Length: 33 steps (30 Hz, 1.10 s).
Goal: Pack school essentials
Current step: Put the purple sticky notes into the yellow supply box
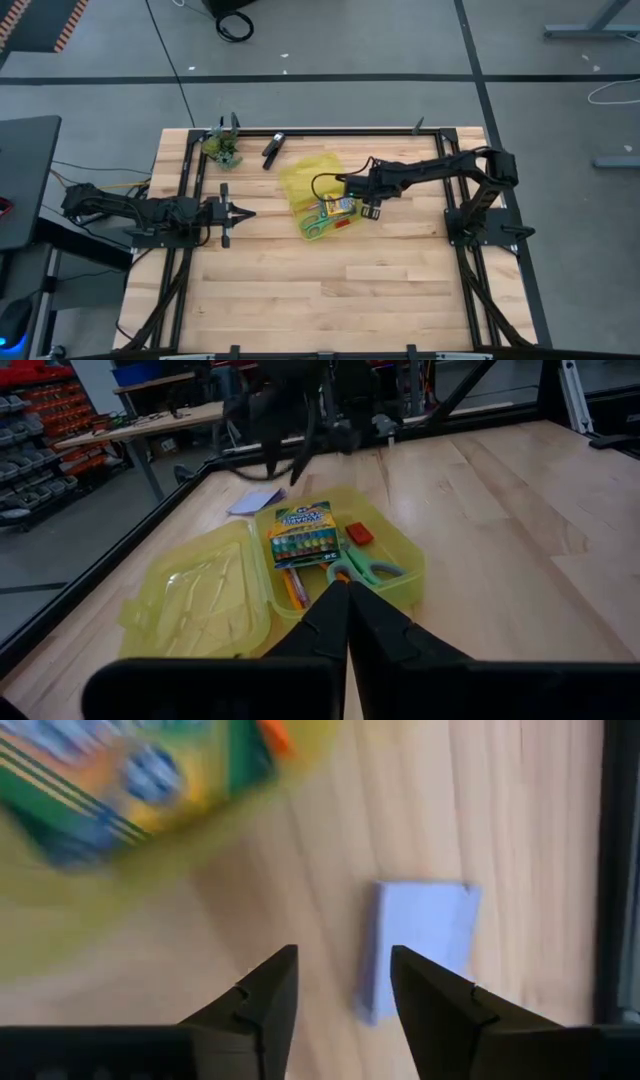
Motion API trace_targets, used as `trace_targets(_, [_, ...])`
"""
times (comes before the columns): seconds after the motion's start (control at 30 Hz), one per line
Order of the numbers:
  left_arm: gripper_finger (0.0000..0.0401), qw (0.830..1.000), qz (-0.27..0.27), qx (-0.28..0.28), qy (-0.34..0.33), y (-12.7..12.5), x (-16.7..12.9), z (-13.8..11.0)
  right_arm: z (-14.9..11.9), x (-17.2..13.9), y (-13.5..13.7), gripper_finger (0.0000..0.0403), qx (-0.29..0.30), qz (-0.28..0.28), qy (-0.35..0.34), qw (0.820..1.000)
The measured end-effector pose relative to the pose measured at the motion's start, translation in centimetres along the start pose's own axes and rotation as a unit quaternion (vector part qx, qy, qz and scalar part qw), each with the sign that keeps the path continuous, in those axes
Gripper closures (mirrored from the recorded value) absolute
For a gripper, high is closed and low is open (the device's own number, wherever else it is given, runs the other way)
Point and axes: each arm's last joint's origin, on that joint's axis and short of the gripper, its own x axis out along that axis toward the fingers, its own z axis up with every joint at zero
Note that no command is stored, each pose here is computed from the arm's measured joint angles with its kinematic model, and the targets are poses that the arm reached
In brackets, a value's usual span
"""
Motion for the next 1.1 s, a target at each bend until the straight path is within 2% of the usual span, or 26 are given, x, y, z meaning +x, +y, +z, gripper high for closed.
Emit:
trace_targets(0.23, [0.0390,1.000,0.000,0.000,0.000,0.0,0.0,0.0,-1.8,2.6,-0.7,0.0203,-0.012,-0.037,0.025,0.999])
trace_targets(0.5, [0.0383,1.000,0.000,0.001,0.000,0.0,0.0,0.0,-3.2,4.8,-0.8,0.0201,-0.032,-0.042,0.023,0.998])
trace_targets(1.1, [0.0389,1.000,0.000,0.002,0.000,0.0,0.0,0.0,-3.4,5.4,-1.3,0.0201,-0.041,-0.072,0.017,0.996])
